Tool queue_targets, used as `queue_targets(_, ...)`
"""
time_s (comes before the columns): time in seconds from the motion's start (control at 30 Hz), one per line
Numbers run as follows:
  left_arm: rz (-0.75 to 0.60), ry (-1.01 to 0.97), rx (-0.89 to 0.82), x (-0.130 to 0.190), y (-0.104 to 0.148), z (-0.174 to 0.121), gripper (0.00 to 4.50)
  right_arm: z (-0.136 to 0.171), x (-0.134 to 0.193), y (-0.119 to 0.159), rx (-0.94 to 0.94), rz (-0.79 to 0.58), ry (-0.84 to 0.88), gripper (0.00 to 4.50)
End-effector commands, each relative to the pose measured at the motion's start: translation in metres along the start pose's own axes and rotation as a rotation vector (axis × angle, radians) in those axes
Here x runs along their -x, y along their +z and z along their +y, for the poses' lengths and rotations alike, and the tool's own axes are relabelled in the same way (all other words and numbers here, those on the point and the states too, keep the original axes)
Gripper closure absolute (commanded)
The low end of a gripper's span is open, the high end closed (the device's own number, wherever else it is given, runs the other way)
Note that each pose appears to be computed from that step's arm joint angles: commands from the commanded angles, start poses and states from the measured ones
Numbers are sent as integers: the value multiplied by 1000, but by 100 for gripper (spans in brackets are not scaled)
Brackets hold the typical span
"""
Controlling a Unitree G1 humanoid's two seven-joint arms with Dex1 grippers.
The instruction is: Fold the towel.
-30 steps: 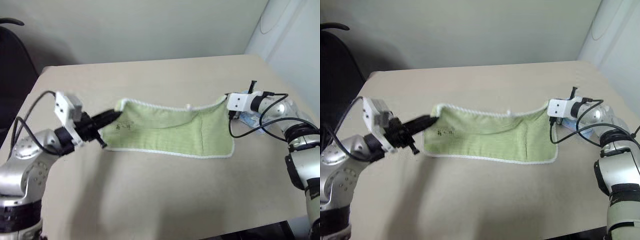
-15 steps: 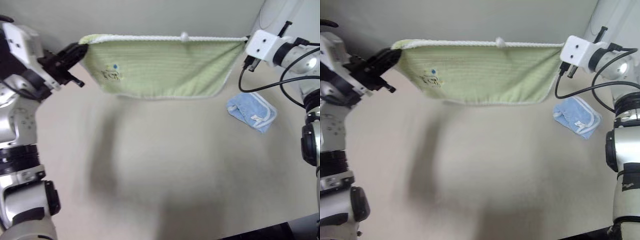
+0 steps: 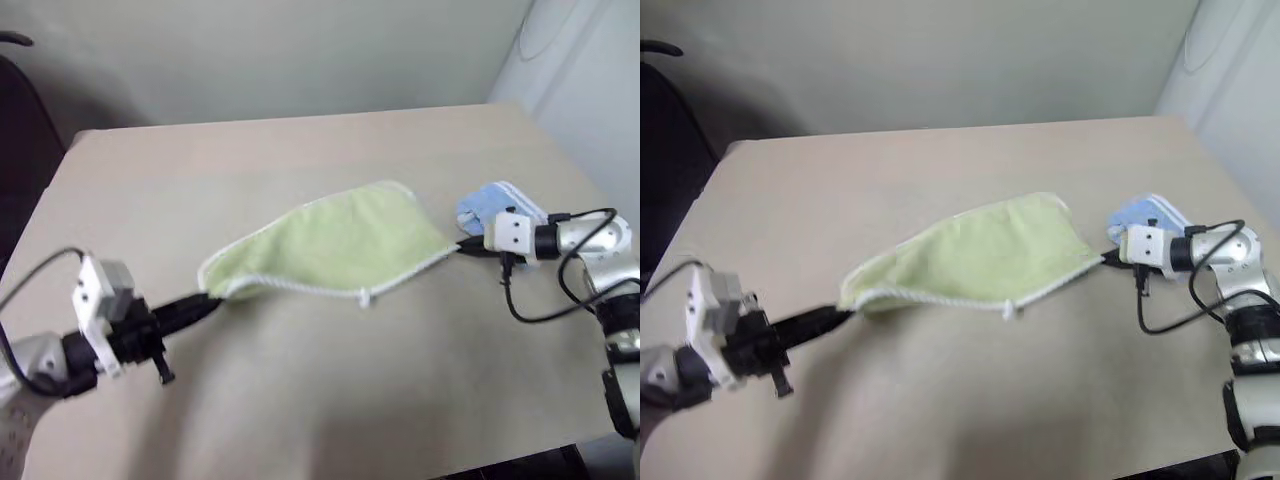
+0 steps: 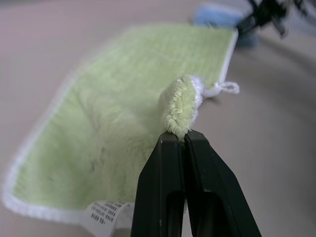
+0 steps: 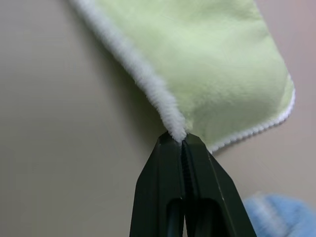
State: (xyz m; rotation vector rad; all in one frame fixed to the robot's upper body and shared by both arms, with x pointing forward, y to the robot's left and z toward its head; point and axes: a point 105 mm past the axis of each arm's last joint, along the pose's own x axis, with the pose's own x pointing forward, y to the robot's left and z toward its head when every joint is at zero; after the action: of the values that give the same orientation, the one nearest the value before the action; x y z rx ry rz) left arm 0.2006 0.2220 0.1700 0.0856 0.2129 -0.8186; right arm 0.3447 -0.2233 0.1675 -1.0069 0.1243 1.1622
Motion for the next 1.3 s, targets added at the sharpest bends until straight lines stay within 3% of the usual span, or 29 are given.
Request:
queue_targets(0.03, 37, 21, -29, 8, -5, -9, 446, 0, 17, 15, -1, -24, 26, 450)
queue_targets(0.2, 62, 84, 31, 17, -22, 0, 446, -2, 21, 8, -22, 17, 43, 450)
queue_targets(0.3, 23, 99, 60, 16, -20, 6, 446, -15, 14, 8, -14, 14, 11, 450)
queue_targets(0.43, -39, 85, 88, 7, -11, 16, 446, -33, -6, 11, 30, 17, 1, 450)
queue_targets(0.6, -106, 180, 118, 0, -2, 49, 446, -71, -36, 17, 84, 89, -117, 450)
queue_targets(0.87, -69, 298, 112, 1, -16, 82, 446, -106, -74, 31, 148, 222, -265, 450)
queue_targets(1.3, -19, 364, 160, 9, -42, 91, 446, -114, -106, 45, 197, 270, -347, 450)
